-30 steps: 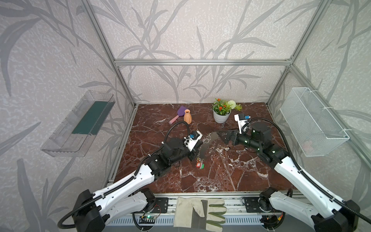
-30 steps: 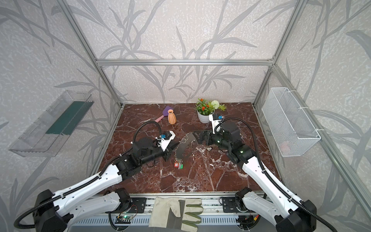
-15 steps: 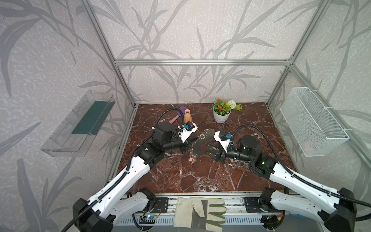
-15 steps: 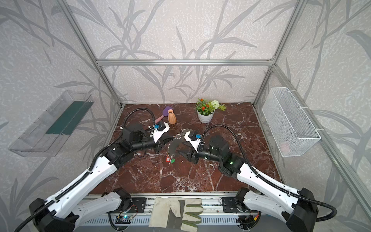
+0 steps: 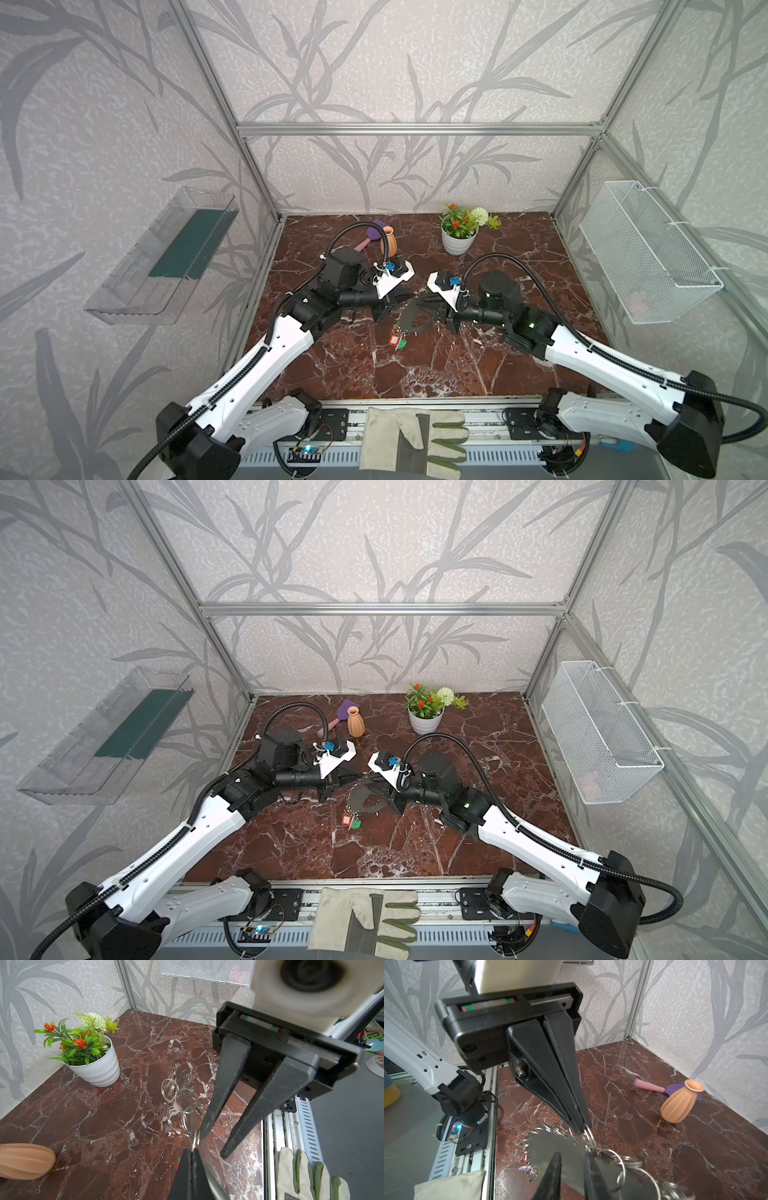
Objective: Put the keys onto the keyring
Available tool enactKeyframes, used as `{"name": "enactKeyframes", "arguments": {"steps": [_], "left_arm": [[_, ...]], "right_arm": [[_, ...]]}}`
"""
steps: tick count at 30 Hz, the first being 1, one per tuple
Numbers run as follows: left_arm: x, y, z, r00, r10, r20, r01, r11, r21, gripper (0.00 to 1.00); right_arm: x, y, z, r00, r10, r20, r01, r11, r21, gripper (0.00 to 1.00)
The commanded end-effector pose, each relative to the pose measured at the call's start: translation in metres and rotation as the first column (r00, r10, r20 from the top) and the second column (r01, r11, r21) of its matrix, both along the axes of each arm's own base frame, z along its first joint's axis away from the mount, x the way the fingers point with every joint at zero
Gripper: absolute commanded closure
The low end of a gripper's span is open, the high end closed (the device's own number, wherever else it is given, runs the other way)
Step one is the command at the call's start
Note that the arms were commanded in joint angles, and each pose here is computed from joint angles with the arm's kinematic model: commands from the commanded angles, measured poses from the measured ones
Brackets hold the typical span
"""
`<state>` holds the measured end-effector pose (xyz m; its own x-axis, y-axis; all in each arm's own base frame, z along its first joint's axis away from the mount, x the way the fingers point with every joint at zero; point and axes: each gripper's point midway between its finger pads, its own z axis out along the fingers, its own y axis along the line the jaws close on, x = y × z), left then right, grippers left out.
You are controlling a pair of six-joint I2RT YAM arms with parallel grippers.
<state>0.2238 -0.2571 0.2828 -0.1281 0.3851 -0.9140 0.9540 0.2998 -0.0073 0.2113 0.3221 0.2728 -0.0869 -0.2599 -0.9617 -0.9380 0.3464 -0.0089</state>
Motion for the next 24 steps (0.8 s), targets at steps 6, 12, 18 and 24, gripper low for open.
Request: {"name": "enactKeyframes", "arguments": {"steps": [6,12,18,24], "left_arm": [[-0.01,0.001,0.009,0.997,-0.056,0.05,0.056,0.998,-0.011,1.0],[-0.012,0.001,0.009,0.997,-0.068,0.043,0.069,0.997,-0.017,1.0],[-0.014,0.0,0.01,0.997,-0.076,0.026,0.077,0.997,-0.029,1.0],[-0.012,-0.001,0.01,0.997,-0.071,0.022,0.072,0.997,-0.036,1.0]], "right_arm": [[0.009,-0.01,0.013,0.996,-0.074,0.055,0.073,0.997,0.007,0.81],[0.007,-0.011,0.022,0.995,-0.072,0.067,0.069,0.997,0.044,0.76],[-0.001,-0.001,0.02,0.999,0.003,0.034,-0.004,0.999,0.047,0.77],[-0.007,0.002,0.017,0.999,0.04,0.022,-0.041,0.998,0.047,0.78]]}}
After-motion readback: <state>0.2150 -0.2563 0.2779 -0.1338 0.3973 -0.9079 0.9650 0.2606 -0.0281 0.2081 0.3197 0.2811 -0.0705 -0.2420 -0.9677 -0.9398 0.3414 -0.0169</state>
